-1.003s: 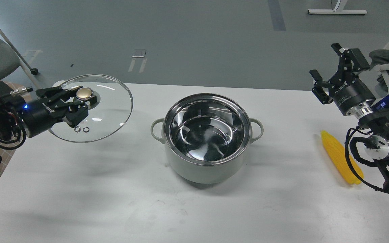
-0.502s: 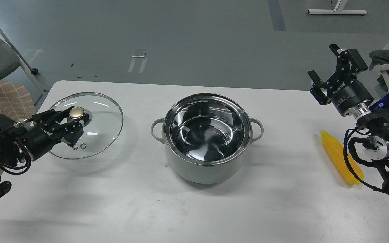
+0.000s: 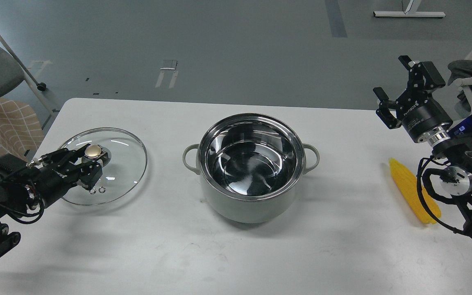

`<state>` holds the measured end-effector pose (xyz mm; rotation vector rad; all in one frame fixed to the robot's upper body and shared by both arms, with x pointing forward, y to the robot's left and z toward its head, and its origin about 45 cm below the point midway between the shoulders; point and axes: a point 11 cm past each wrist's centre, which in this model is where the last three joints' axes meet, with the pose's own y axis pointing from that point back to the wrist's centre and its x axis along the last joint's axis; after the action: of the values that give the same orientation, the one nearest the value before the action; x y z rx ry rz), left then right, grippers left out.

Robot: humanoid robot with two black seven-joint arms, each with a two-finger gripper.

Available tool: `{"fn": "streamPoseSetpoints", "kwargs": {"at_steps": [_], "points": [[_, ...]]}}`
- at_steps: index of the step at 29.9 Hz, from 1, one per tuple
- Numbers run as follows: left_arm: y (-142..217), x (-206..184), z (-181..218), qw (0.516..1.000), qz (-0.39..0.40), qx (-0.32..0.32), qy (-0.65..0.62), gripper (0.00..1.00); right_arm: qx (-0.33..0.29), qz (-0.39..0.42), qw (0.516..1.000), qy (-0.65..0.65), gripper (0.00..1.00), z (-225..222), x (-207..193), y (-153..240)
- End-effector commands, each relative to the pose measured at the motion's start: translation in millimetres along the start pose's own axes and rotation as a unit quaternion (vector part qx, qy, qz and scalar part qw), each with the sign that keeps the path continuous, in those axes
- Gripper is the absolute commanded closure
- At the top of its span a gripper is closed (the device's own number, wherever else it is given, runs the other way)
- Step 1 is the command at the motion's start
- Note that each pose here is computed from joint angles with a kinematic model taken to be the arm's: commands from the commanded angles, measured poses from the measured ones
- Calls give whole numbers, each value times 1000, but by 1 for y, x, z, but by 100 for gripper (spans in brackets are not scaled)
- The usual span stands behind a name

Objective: Open pot and put corn in
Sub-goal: 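Lower the glass lid onto the table and release it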

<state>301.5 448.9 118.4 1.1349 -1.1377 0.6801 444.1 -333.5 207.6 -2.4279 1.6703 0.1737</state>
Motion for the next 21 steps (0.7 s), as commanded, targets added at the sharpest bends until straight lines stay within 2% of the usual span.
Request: {"fn": "streamPoseSetpoints", "kwargs": {"at_steps": [1,21], "points": [[1,-4,-2,1000,-4,5,1,56,-1,0,1000,-1,0,1,0,0],[-3,-24,7,1000,-14,12,22,51,-4,1,1000,-1,0,3,1,3]]}}
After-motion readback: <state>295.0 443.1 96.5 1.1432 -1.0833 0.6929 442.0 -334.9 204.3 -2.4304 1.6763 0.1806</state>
